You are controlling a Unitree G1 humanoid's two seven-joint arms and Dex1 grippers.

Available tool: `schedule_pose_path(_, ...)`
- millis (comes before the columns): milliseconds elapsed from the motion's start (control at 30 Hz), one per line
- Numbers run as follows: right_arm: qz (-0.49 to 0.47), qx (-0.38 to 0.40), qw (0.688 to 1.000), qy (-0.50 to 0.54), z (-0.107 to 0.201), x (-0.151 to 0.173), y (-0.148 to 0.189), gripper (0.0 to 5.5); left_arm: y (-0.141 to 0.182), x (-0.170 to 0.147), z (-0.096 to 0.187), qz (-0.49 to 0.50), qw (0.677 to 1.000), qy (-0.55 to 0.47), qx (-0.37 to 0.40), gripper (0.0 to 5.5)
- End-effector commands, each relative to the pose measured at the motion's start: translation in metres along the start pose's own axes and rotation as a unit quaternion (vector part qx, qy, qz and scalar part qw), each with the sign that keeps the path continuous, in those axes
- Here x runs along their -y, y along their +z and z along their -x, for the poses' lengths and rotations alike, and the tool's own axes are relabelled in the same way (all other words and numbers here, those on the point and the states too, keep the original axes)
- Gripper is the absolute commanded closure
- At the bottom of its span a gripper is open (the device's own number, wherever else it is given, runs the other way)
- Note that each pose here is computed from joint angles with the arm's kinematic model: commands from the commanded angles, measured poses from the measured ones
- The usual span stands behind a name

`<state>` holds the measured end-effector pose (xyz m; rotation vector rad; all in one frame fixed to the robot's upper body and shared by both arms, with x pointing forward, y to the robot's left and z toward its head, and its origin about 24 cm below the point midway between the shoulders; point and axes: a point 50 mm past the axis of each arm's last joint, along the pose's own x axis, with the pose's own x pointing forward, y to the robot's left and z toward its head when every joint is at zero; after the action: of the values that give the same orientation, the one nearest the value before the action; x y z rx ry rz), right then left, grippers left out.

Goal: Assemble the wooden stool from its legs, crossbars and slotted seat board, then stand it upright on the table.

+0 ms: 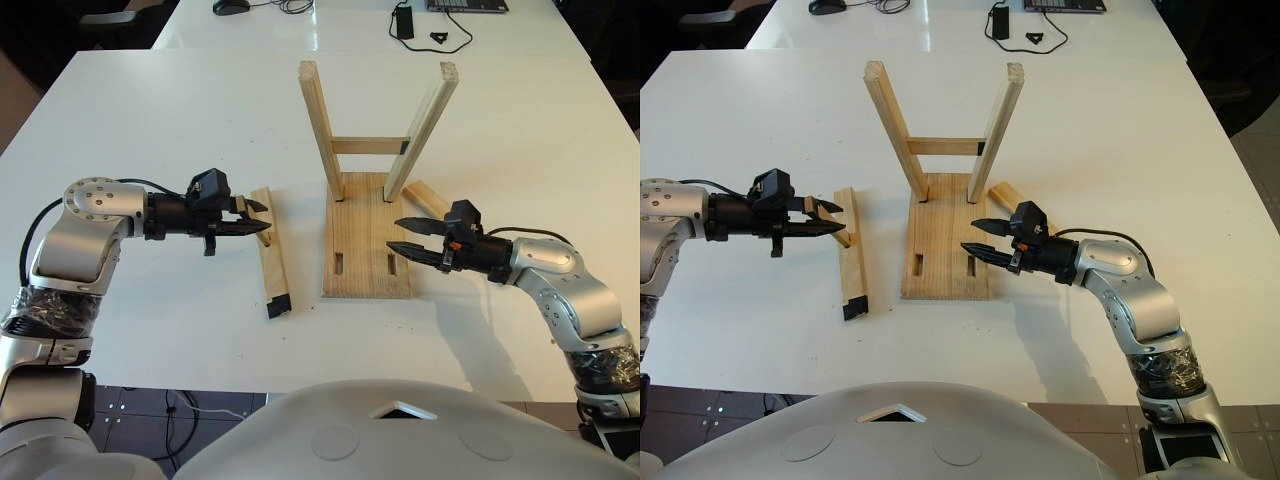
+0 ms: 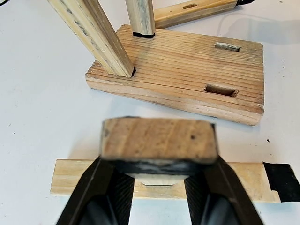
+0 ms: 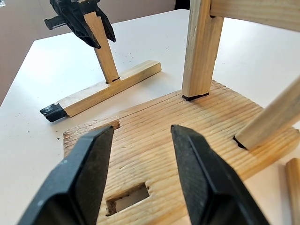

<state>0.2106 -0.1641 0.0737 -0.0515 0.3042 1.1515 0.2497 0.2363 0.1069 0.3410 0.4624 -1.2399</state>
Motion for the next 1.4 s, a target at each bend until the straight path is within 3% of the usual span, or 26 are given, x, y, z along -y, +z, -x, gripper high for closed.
schedule_pose_path(33,0.013,-0.014,1.0,-0.001,-0.001,0.003,-0.001,3.26,-0.067,0.033,-0.03,0.148,0.986,-0.059,-0.056,4.21)
schedule_pose_path(433,0.024,-0.02,1.0,-0.002,0.002,0.011,0.005,3.26,-0.084,0.042,-0.037,0.2,0.98,-0.013,-0.008,4.21)
schedule_pose_path(533,0.026,-0.02,0.999,-0.004,0.004,0.013,0.006,3.26,-0.08,0.039,-0.039,0.201,0.98,0.001,0.0,3.5)
schedule_pose_path(733,0.032,-0.018,0.999,-0.006,0.003,0.015,0.008,3.26,-0.063,0.033,-0.039,0.172,0.985,0.025,0.023,2.68)
schedule_pose_path(833,0.034,-0.018,0.999,-0.006,0.004,0.016,0.009,3.26,-0.054,0.032,-0.032,0.157,0.986,0.032,0.035,2.6)
schedule_pose_path(1167,0.04,-0.014,0.999,-0.023,0.008,0.018,0.009,3.26,0.013,0.024,0.014,0.049,0.993,0.054,0.088,2.6)
schedule_pose_path(1300,0.041,-0.012,0.999,-0.027,0.009,0.019,0.009,3.26,0.04,0.031,0.029,0.026,0.99,0.036,0.132,2.6)
schedule_pose_path(1400,0.041,-0.01,0.999,-0.029,0.009,0.02,0.01,3.26,0.062,0.029,0.037,0.037,0.976,0.046,0.211,2.6)
